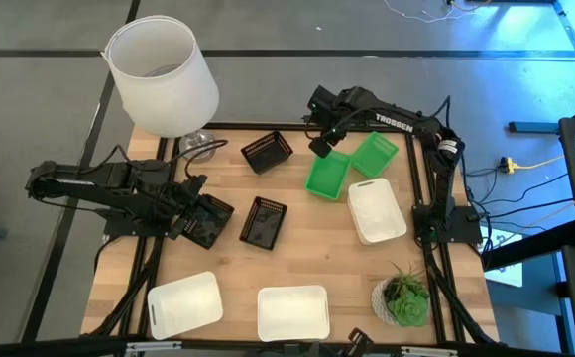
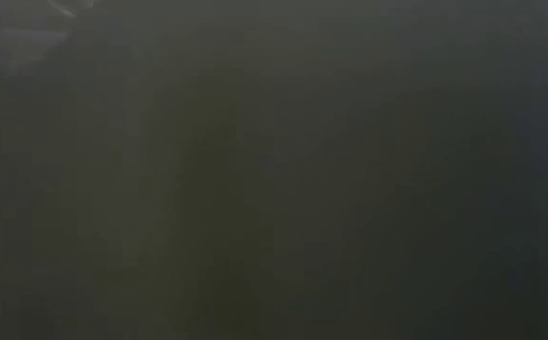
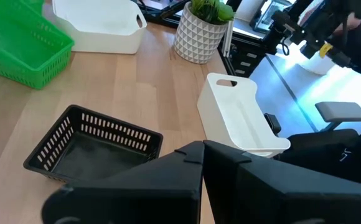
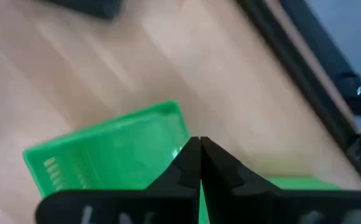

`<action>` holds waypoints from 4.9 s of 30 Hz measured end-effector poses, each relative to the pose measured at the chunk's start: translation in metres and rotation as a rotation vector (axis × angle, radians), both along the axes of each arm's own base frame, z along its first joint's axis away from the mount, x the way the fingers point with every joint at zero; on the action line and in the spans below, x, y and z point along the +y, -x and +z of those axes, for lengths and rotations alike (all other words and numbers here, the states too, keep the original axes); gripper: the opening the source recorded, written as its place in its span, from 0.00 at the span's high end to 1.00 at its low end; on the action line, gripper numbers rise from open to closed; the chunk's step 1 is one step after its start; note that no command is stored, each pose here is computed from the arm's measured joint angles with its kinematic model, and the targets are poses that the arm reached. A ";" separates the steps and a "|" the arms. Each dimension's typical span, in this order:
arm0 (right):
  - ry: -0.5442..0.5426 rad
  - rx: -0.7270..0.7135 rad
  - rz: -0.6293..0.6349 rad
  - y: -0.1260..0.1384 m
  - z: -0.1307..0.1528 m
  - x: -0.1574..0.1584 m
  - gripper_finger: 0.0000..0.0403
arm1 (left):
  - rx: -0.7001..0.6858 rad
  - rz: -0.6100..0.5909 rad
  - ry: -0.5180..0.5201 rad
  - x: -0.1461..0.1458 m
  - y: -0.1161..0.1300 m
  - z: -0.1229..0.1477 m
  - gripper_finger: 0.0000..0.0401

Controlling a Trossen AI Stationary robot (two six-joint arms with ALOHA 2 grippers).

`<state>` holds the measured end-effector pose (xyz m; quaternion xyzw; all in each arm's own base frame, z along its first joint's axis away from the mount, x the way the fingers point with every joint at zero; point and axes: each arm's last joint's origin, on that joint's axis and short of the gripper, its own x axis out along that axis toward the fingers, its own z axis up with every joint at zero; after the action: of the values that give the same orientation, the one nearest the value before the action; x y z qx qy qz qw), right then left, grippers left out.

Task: Stack baskets by color
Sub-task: Stack the bottom left green bin on top of the top left green bin, then stack the right green bin on top of the left green bin

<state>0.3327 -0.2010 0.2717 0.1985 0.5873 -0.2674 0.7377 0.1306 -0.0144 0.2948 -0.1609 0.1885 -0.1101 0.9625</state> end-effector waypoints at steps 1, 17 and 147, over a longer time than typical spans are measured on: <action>-0.008 0.012 0.005 0.000 -0.004 0.002 0.99 | 0.000 -0.001 0.000 0.000 0.000 0.000 1.00; 0.029 0.125 0.009 0.005 -0.013 0.008 1.00 | 0.000 0.000 0.000 0.000 0.000 0.000 1.00; -0.293 -0.131 -1.137 -0.031 -0.020 0.080 0.98 | 0.166 -0.228 -0.097 -0.004 0.011 -0.019 1.00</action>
<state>0.3638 -0.1215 0.2516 0.5981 0.3727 -0.5243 0.4780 0.1195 -0.0183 0.2759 -0.1006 0.2895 -0.1956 0.9316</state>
